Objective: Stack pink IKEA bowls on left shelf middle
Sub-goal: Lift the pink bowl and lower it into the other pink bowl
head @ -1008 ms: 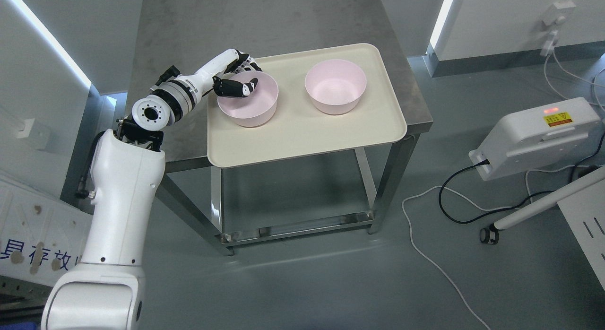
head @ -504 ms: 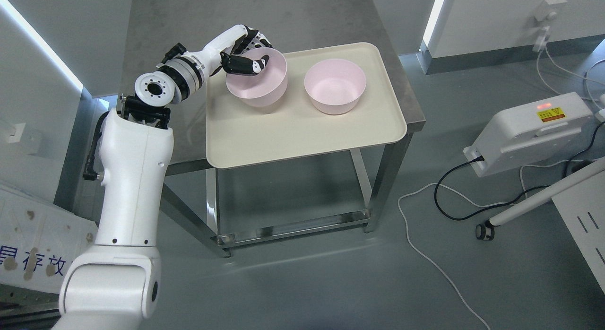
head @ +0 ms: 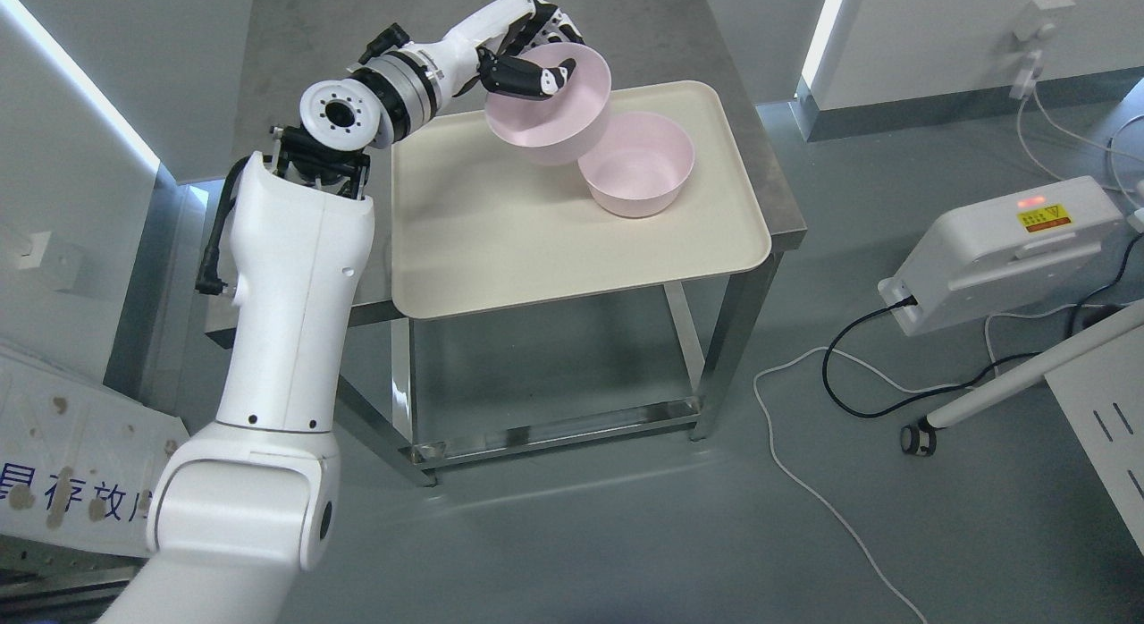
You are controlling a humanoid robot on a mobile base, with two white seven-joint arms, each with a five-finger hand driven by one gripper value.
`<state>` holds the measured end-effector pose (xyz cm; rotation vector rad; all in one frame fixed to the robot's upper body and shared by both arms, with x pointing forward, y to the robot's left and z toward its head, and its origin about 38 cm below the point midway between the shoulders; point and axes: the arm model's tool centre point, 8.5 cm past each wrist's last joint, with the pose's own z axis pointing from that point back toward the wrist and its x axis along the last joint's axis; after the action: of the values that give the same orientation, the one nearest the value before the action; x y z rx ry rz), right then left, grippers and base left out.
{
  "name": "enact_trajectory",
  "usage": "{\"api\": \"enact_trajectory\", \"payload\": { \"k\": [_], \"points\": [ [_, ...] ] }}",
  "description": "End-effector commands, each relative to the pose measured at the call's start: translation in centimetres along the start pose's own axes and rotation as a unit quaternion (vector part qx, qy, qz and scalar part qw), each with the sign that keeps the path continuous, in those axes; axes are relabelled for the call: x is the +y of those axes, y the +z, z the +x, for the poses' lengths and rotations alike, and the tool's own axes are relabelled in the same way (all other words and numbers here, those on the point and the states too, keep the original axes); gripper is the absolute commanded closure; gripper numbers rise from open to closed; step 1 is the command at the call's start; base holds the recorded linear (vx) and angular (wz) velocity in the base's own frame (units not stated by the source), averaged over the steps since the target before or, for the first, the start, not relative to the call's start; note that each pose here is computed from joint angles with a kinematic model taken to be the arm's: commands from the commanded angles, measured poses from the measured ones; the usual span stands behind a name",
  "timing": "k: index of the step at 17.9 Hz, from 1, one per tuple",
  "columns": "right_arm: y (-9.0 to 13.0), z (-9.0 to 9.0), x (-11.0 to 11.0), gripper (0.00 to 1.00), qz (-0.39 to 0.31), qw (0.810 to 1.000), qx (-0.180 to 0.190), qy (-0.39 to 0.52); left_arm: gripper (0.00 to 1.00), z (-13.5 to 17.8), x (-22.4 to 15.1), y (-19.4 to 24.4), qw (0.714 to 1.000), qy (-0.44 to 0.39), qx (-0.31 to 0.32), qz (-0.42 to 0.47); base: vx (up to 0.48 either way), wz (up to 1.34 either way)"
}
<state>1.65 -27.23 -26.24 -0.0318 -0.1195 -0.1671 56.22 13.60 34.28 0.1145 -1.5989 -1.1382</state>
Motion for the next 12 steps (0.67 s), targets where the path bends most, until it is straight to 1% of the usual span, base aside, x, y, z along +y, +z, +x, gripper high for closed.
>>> {"api": "enact_trajectory", "payload": {
  "k": [1,5,7,10,12],
  "points": [
    [0.1,0.2,-1.1,0.00,-0.008,1.000,-0.001,0.002,0.97,3.5,-7.7,-4.3,0.991,-0.100,-0.003,-0.085,0.000,0.00],
    [0.1,0.2,-1.1,0.00,-0.008,1.000,-0.001,0.002,0.96,2.1,-7.7,-4.8,0.992,-0.093,0.000,-0.080,0.000,0.00],
    [0.1,0.2,-1.1,0.00,-0.009,1.000,-0.001,0.002,0.96,1.3,-6.9,-5.0,0.994,-0.089,0.005,-0.069,0.000,0.00],
    [0.1,0.2,-1.1,0.00,-0.008,1.000,-0.001,0.002,0.96,1.5,-5.0,-5.2,0.995,-0.087,0.008,-0.045,0.000,0.00],
    [0.1,0.2,-1.1,0.00,-0.008,1.000,-0.001,0.002,0.95,1.2,-4.6,-5.2,0.996,-0.083,0.012,-0.038,0.000,0.00]
  ]
}}
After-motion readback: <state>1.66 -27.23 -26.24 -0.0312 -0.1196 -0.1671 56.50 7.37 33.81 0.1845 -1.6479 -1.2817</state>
